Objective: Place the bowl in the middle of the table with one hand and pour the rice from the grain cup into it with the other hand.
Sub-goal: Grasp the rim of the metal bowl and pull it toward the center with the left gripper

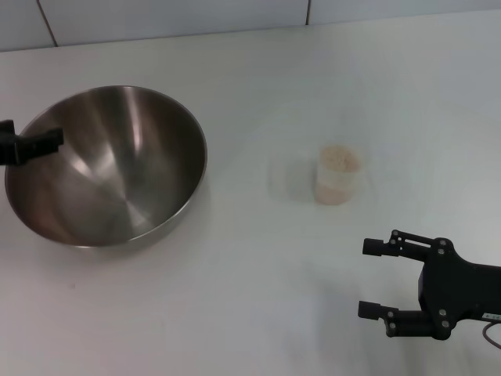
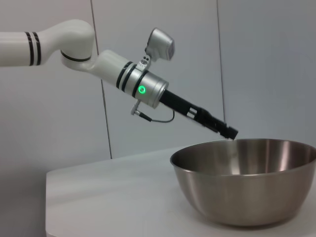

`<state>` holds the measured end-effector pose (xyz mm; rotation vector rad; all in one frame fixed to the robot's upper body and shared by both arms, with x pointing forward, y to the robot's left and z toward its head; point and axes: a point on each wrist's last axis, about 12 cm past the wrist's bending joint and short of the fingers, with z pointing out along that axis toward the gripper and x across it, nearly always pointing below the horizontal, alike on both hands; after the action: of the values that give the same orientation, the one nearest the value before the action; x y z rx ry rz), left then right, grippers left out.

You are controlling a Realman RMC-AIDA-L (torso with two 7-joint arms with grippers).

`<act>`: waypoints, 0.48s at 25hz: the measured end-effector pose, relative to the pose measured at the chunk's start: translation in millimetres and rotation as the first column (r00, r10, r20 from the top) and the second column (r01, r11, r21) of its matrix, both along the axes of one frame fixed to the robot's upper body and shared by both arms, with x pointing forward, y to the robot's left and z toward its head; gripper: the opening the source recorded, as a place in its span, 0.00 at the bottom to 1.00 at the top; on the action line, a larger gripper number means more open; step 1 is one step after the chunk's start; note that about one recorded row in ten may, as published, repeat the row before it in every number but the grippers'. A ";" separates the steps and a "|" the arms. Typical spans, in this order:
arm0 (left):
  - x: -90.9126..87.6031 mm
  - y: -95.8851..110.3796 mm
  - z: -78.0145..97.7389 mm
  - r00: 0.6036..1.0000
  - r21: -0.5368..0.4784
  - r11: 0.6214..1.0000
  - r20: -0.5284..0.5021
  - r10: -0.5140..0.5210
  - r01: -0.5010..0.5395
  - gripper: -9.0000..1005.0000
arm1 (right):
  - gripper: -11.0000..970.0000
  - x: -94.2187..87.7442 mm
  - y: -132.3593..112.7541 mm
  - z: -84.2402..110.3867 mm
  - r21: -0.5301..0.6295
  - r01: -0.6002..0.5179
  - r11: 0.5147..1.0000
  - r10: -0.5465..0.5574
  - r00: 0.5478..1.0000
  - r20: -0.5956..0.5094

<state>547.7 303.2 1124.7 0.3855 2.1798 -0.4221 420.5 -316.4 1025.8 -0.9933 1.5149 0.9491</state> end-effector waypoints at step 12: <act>6.0 -4.1 -19.2 0.996 0.011 0.999 -0.081 -0.032 0.033 0.84 | 0.83 0.2 0.0 -0.3 -0.003 0.001 1.000 -0.001 1.000 -0.001</act>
<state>553.8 299.1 1105.4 0.4172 2.2579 -0.4493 420.7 -316.4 1025.5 -0.9946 1.5175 0.9474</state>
